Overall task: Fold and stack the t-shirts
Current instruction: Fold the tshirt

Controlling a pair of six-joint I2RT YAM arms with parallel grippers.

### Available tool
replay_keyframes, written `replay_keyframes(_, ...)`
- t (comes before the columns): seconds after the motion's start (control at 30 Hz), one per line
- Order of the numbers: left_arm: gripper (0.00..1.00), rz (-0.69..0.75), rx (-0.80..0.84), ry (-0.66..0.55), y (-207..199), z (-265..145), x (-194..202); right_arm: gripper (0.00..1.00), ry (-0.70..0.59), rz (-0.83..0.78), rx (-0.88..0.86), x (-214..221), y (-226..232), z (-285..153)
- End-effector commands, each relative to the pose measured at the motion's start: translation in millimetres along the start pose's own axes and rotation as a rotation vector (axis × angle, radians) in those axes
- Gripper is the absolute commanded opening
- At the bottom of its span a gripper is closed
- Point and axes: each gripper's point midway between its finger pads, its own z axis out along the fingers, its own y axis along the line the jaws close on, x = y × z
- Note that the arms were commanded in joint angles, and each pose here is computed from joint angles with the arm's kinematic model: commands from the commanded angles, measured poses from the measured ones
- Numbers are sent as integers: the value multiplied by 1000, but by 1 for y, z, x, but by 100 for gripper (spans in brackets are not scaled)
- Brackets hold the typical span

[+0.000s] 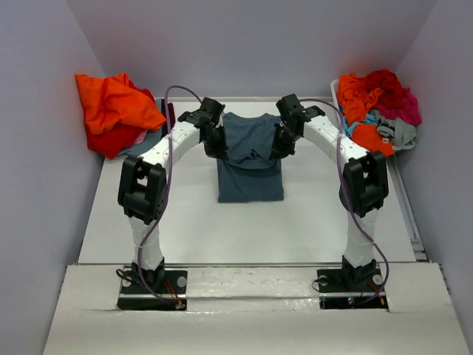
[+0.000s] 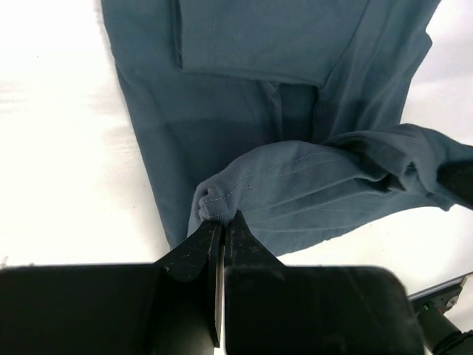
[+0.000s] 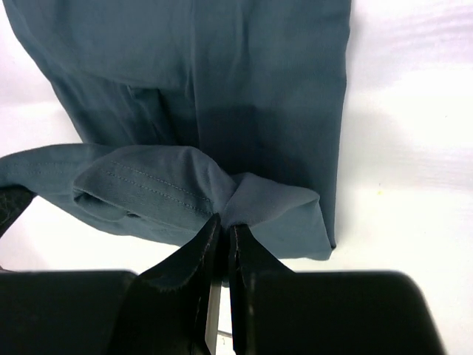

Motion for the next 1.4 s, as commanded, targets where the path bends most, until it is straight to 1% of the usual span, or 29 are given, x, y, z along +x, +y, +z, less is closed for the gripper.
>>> replay_keyframes(0.0, 6, 21, 10, -23, -2, -6, -16, 12, -36, -15, -37, -23, 6, -5)
replay_keyframes(0.13, 6, 15, 1, -13, 3, 5, -21, 12, -35, -10, -42, -32, 7, 1)
replay_keyframes(0.63, 6, -7, -31, 3, 10, 29, -32, 13, -2, -5, -45, -37, 5, 22)
replay_keyframes(0.67, 8, -8, -33, -3, 9, 28, -35, 13, 2, -7, -40, -37, 3, 25)
replay_keyframes(0.7, 13, -11, -42, 2, 11, 29, -34, 15, 2, -8, -40, -37, 3, 25)
replay_keyframes(0.73, 19, -11, -48, -1, 12, 30, -35, 17, -1, -9, -40, -38, 4, 25)
replay_keyframes(0.77, 29, -11, -59, -5, 14, 30, -36, 19, -6, -3, -39, -41, 1, 24)
replay_keyframes(0.8, 35, -11, -65, -8, 14, 30, -36, 25, -3, -5, -39, -41, 1, 26)
replay_keyframes(0.83, 50, -10, -74, -17, 16, 29, -38, 31, -5, -5, -36, -42, 0, 26)
replay_keyframes(0.87, 55, -10, -78, -24, 16, 29, -40, 44, -3, -6, -33, -42, 0, 27)
replay_keyframes(0.9, 59, -8, -83, -26, 17, 29, -41, 44, -6, -6, -33, -43, 0, 26)
replay_keyframes(0.93, 64, -7, -91, -29, 18, 29, -42, 56, -11, -7, -31, -44, 0, 26)
replay_keyframes(1.0, 67, -5, -99, -29, 19, 29, -42, 66, -15, -9, -28, -46, 0, 25)
replay_keyframes(1.03, 67, -5, -104, -34, 20, 28, -43, 67, -14, -8, -24, -46, 0, 25)
replay_keyframes(1.13, 67, -2, -117, -40, 22, 23, -43, 70, -22, -9, -21, -47, 0, 23)
replay_keyframes(1.27, 67, 4, -104, -49, 19, 13, -43, 70, -29, -9, -24, -48, 1, 17)
replay_keyframes(1.37, 67, 10, -91, -25, 17, 7, -35, 70, -22, -10, -45, -44, 5, 11)
